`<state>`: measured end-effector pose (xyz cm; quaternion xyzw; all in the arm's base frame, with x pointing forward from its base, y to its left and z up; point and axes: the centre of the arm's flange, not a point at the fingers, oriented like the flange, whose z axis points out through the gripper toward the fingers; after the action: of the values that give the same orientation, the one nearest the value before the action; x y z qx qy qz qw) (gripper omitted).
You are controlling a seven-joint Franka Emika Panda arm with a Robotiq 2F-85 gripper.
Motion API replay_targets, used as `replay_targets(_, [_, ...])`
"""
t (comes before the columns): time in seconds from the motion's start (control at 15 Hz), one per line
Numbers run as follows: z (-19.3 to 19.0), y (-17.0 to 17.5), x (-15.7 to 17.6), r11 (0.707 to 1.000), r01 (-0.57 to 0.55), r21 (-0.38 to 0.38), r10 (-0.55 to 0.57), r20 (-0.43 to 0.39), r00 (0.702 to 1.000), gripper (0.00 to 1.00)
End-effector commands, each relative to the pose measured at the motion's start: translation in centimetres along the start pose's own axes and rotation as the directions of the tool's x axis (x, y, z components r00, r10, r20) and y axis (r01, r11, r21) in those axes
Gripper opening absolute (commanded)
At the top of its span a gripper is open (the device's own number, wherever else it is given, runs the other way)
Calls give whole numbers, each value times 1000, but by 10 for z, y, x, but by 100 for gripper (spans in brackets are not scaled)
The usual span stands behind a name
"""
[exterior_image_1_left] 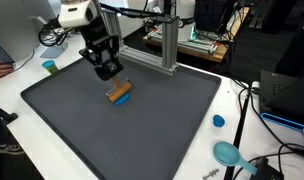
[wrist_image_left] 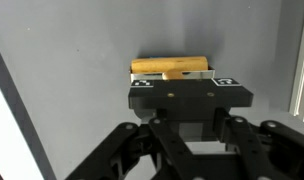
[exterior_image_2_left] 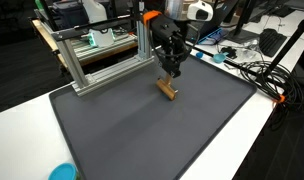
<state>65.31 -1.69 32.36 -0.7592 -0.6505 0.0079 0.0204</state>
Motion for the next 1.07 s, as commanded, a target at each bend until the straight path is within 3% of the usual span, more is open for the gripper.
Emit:
replay_targets(0.0, [-3, -16, -4, 1000, -1, 10, 2, -20, 1000, 21])
replay_targets(0.53, [-29, -36, 17, 995, 38, -90, -37, 8, 999, 21])
replay_targets(1.0, [-17, -21, 5, 997, 8, -81, -7, 11, 1000, 21])
